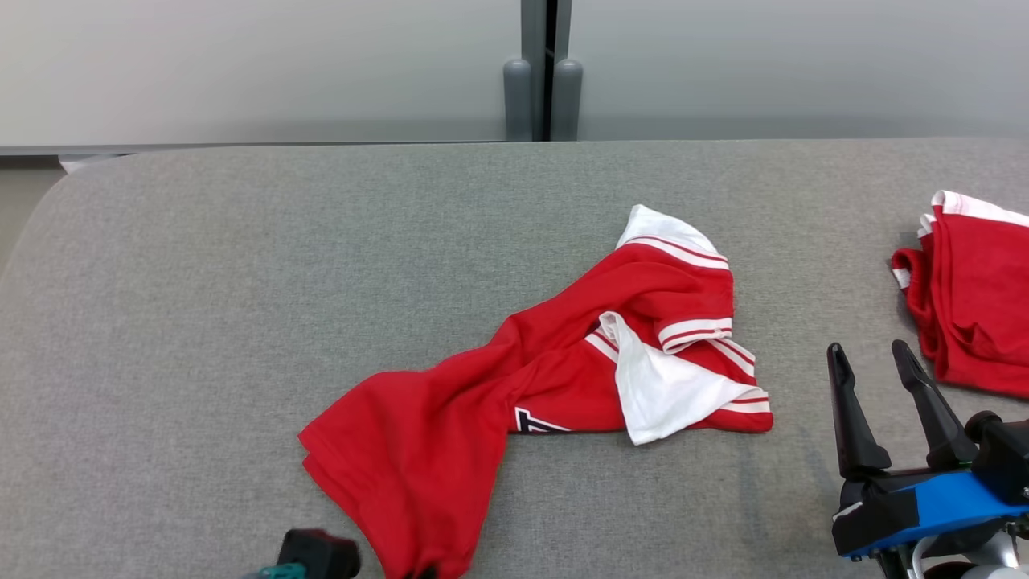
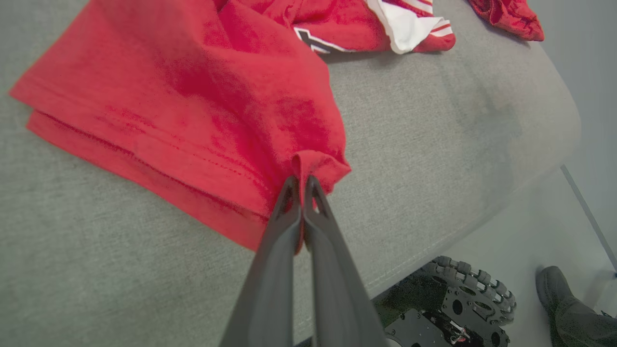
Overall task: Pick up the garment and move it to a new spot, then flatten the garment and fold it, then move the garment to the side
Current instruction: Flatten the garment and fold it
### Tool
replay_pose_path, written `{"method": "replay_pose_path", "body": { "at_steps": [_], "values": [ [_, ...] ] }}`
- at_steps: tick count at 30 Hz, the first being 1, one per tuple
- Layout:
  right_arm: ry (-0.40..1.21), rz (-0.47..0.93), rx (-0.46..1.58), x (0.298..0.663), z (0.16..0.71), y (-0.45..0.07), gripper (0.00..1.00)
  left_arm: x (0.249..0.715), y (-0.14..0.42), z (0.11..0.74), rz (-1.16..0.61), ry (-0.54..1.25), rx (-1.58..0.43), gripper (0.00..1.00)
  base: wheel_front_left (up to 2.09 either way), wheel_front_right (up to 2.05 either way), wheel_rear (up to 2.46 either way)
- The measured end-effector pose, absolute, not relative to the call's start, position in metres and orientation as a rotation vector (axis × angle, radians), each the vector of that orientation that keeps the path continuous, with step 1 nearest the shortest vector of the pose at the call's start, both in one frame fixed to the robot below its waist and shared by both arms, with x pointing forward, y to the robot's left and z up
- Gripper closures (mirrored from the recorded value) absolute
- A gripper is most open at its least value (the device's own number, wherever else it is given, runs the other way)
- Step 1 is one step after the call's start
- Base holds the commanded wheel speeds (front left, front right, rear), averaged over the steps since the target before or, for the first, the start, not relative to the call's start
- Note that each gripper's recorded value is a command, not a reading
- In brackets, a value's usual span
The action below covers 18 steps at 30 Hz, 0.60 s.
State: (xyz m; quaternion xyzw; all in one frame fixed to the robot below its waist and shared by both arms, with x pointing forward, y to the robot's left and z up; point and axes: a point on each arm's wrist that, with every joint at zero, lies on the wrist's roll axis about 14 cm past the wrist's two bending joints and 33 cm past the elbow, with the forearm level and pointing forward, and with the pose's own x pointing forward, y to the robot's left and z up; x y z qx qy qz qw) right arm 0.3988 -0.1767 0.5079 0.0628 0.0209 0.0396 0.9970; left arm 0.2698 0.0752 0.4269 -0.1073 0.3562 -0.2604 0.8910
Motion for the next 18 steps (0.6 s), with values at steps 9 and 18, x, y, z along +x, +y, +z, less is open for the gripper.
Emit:
{"method": "replay_pose_path", "body": {
  "at_steps": [9,18],
  "values": [
    [0.06,0.088,0.121,0.404,0.502,-0.173,0.0,0.271,0.132,0.386,-0.349,0.817,-0.188,0.0,0.0,0.0,0.0],
    [0.033,0.063,0.095,0.402,0.514,-0.183,0.0,0.328,0.133,0.454,-0.34,0.475,-0.205,0.0,0.0,0.0,0.0]
  ]
}}
